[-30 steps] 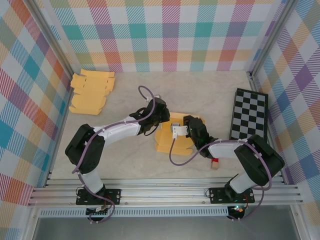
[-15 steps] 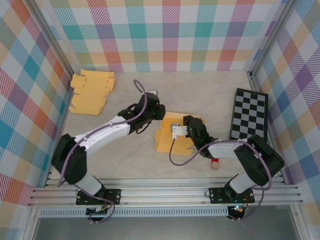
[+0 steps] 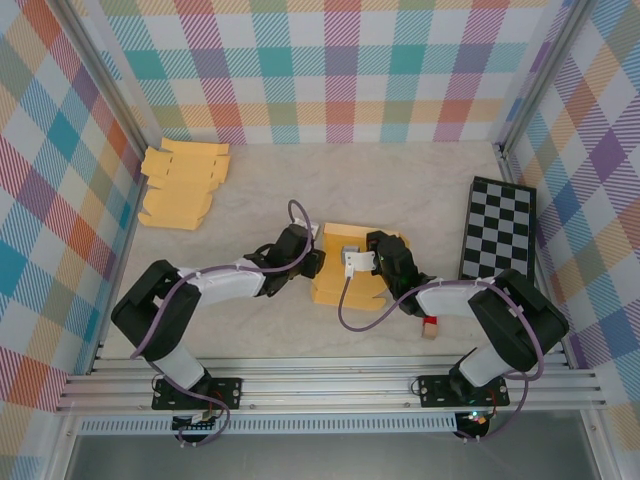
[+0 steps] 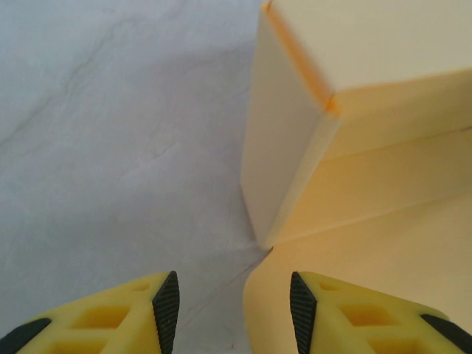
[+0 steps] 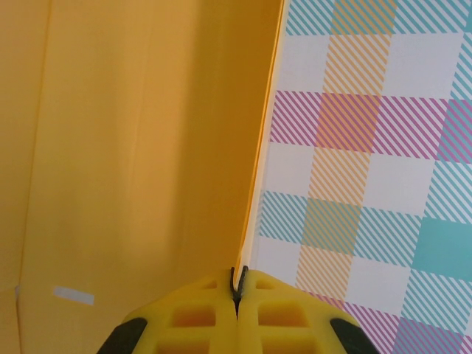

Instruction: Fold the paper box

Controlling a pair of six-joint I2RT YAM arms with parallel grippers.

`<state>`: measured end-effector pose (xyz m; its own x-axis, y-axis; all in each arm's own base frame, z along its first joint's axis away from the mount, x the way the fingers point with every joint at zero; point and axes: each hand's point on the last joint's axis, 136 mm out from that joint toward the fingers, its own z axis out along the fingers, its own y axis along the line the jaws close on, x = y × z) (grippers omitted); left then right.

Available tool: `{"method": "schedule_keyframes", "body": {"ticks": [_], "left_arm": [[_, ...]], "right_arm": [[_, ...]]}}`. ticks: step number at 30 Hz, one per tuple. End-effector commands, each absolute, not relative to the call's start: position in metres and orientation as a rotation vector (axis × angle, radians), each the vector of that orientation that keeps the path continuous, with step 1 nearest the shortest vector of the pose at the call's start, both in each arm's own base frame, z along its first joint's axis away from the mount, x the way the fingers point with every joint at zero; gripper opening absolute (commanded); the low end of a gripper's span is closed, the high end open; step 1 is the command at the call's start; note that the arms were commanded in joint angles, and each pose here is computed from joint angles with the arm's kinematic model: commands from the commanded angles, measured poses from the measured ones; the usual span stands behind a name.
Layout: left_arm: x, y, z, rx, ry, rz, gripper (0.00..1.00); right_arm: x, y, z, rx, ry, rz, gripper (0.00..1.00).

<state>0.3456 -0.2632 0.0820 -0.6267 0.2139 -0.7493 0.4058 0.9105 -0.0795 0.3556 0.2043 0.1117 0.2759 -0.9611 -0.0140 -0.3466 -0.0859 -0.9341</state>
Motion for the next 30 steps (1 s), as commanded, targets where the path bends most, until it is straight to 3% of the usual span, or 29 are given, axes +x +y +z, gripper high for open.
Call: {"method": "schedule_keyframes", "body": {"ticks": [1,13,20,30], "left_arm": [[0.361,-0.286,0.102,0.495,2.133,-0.363,0.47],[0.392,-0.291,0.079,0.463,2.159,-0.219,0.36],[0.411,-0.281,0.077,0.295,2.171,-0.033,0.0],[0.413,-0.269,0.063,0.199,2.18,0.12,0.0]], "right_arm": [[0.334,0.199,0.063,-1.803,1.298,-0.751,0.0],[0.333,0.2,0.06,-1.813,1.301,-0.743,0.0],[0.331,0.201,0.052,-1.84,1.3,-0.741,0.0],[0.334,0.205,0.055,-1.789,1.343,-0.715,0.0]]}}
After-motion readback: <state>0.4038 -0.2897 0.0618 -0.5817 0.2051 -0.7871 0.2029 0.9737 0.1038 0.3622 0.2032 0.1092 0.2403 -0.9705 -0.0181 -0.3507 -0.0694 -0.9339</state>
